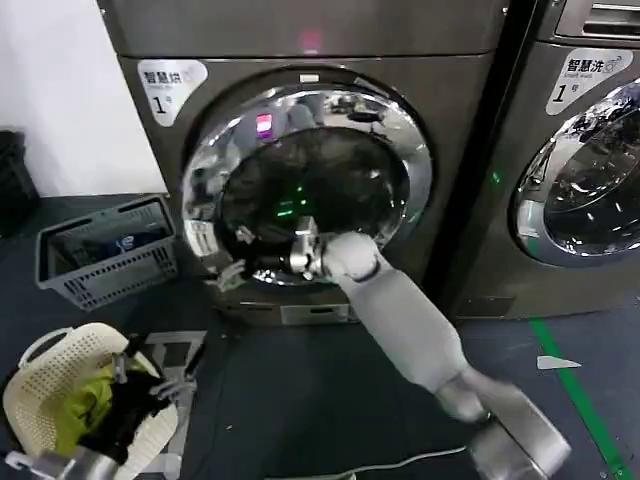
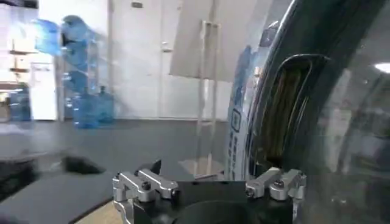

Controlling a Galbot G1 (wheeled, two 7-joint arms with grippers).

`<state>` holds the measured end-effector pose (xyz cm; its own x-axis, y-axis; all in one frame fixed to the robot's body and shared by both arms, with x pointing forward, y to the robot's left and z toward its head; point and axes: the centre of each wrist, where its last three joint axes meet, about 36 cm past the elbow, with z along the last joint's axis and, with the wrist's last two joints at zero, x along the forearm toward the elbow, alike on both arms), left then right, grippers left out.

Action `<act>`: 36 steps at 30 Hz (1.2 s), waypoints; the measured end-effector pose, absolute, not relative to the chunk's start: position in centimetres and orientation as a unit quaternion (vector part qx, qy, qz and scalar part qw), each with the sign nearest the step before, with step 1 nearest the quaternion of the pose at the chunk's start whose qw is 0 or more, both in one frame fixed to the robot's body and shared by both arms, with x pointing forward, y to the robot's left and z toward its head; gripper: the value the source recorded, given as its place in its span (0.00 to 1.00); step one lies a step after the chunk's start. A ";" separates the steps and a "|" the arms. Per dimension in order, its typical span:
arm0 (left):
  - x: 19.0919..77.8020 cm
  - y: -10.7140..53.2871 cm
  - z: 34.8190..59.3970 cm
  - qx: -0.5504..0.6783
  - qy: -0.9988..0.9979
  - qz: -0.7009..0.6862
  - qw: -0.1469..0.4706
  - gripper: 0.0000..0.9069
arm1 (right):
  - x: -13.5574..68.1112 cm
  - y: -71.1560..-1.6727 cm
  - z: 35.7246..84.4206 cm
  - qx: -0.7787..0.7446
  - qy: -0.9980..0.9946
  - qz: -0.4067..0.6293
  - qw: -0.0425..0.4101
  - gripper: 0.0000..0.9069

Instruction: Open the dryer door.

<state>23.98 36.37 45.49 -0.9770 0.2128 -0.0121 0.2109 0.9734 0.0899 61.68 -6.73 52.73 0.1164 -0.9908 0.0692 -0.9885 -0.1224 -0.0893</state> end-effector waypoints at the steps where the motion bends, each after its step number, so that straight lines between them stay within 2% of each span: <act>1: 24.3 36.9 45.7 0.104 0.994 0.044 0.011 1.00 | 61.5 -7.1 52.7 -0.753 0.656 -0.057 0.010 1.00; 9: 28.0 41.0 47.3 0.122 0.992 0.032 0.028 1.00 | 60.2 -9.4 52.6 -0.797 0.602 -0.053 0.015 1.00; 14: 30.9 42.7 48.1 0.140 0.989 0.024 0.028 1.00 | 59.2 -11.0 52.3 -0.818 0.571 -0.058 0.036 1.00; 22: 35.3 44.0 48.4 0.184 0.981 -0.019 0.054 1.00 | 57.5 -15.3 51.6 -0.838 0.542 -0.049 0.037 1.00; 30: 40.5 42.9 49.8 0.279 0.956 -0.054 0.072 1.00 | 55.4 -19.9 50.8 -0.844 0.533 -0.047 0.041 1.00; 36: 44.4 40.2 50.4 0.352 0.931 -0.067 0.061 1.00 | 54.1 -23.6 49.9 -0.828 0.557 -0.046 0.039 1.00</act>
<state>44.44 40.24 50.43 -0.7443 0.6481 -0.1614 0.6646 0.7427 -0.0825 54.07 -23.58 49.87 0.3747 -0.9266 0.0331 -0.9194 -0.3759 -0.1160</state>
